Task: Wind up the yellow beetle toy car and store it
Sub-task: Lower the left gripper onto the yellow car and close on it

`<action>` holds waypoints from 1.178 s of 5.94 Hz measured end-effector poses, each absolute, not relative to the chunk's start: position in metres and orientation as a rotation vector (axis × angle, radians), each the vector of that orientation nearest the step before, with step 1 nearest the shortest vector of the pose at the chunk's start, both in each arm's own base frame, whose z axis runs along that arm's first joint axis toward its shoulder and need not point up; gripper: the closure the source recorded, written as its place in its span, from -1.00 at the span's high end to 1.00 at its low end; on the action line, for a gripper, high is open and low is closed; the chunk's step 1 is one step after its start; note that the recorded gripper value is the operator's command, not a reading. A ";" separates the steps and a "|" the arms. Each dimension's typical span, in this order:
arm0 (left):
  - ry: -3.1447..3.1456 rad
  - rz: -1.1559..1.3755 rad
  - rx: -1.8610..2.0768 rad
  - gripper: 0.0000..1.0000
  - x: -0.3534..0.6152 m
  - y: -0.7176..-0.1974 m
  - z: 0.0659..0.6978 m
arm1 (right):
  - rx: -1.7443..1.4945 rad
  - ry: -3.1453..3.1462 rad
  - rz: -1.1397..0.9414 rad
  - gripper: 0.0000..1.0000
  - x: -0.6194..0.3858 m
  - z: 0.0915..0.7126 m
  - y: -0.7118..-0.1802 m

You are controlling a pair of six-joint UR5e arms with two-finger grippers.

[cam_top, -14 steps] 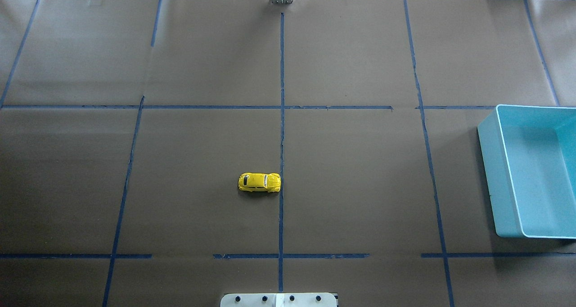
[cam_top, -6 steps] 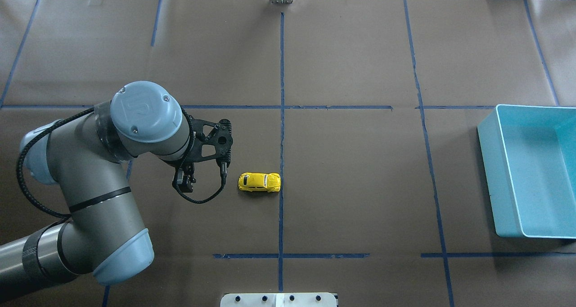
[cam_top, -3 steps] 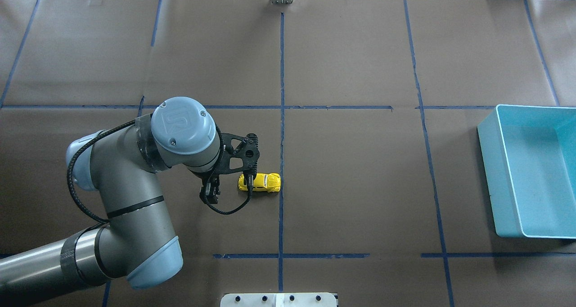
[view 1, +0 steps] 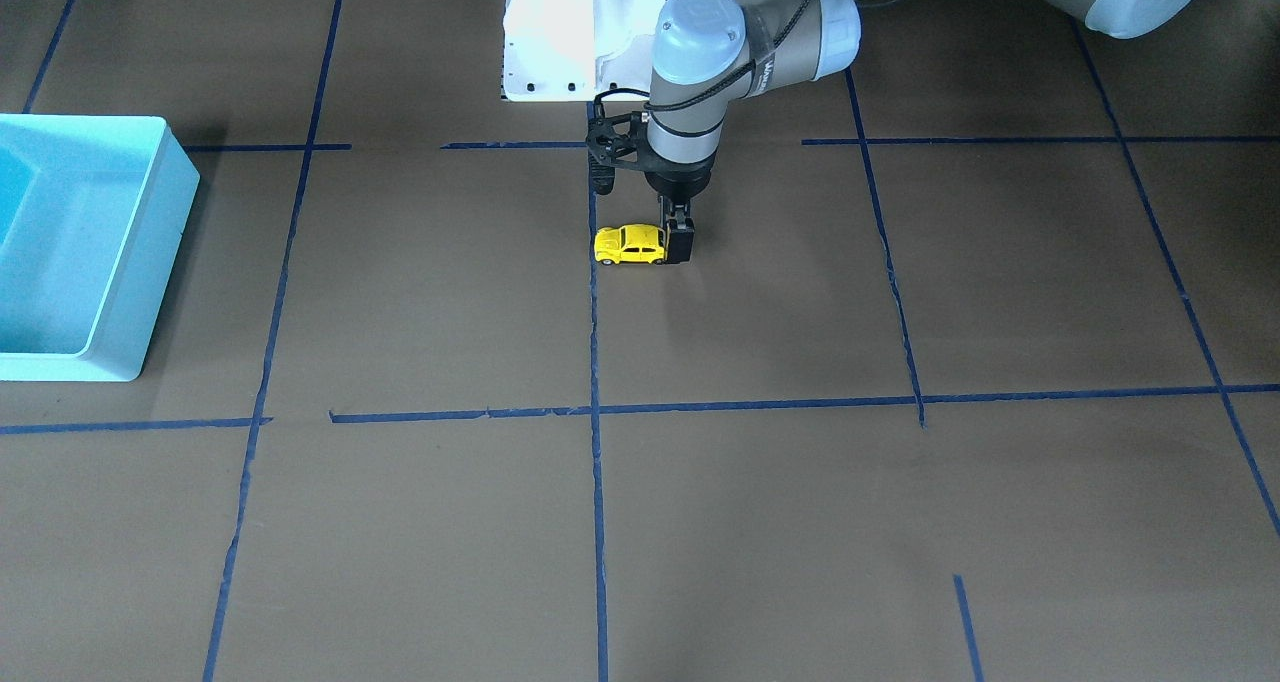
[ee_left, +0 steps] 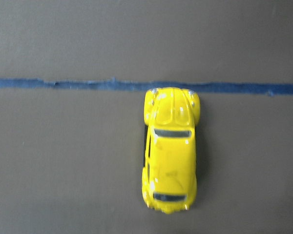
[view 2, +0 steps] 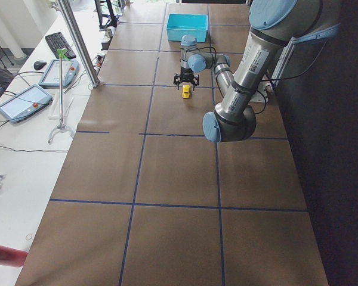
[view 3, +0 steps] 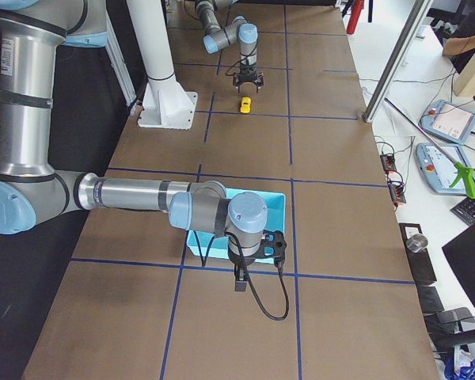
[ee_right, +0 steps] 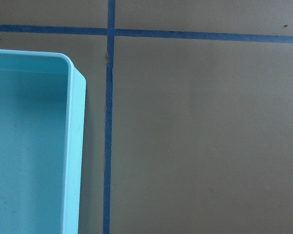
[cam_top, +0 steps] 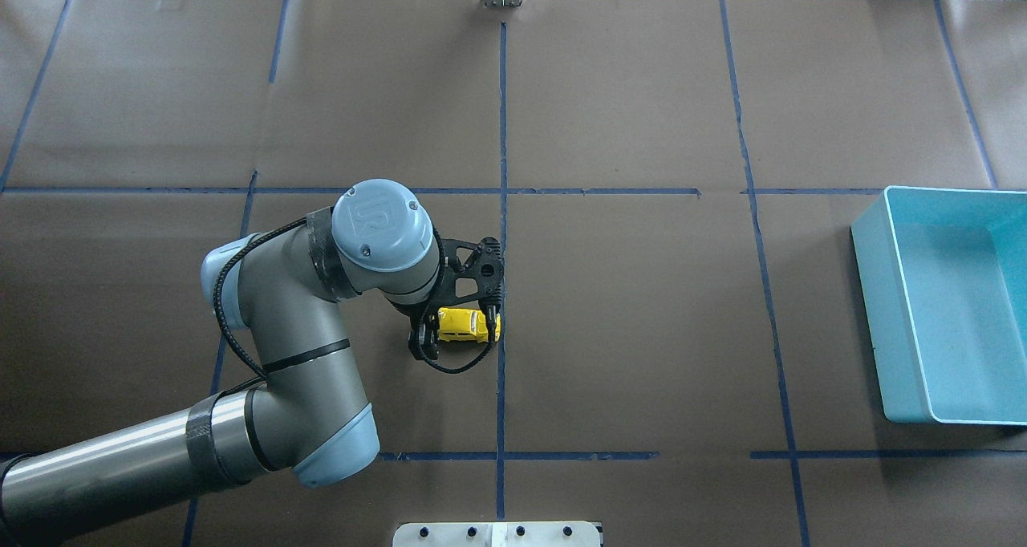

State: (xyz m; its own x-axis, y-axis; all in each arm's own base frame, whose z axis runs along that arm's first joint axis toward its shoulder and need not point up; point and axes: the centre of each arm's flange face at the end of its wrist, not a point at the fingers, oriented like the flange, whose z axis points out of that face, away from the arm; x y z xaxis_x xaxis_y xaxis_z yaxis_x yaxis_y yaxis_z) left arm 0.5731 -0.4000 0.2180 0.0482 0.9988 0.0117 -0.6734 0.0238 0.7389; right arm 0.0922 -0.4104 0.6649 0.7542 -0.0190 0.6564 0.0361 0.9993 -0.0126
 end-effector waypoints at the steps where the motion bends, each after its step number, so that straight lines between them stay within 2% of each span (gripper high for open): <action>1: 0.628 1.430 0.672 1.00 0.582 -0.402 0.216 | -0.028 -0.716 -0.029 1.00 0.092 0.666 -0.410; 7: 0.683 1.452 0.631 1.00 0.608 -0.402 0.213 | -0.034 -0.717 -0.027 1.00 0.092 0.671 -0.411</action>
State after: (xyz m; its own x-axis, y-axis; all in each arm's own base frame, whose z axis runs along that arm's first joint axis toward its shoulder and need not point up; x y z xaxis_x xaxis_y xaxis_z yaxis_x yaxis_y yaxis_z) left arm 0.6077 -0.4016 0.2132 0.0022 0.9994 -0.0358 -0.6651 0.0282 0.7463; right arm 0.0922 -0.4114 0.6705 0.7537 -0.0126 0.6571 0.0362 0.9991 -0.0224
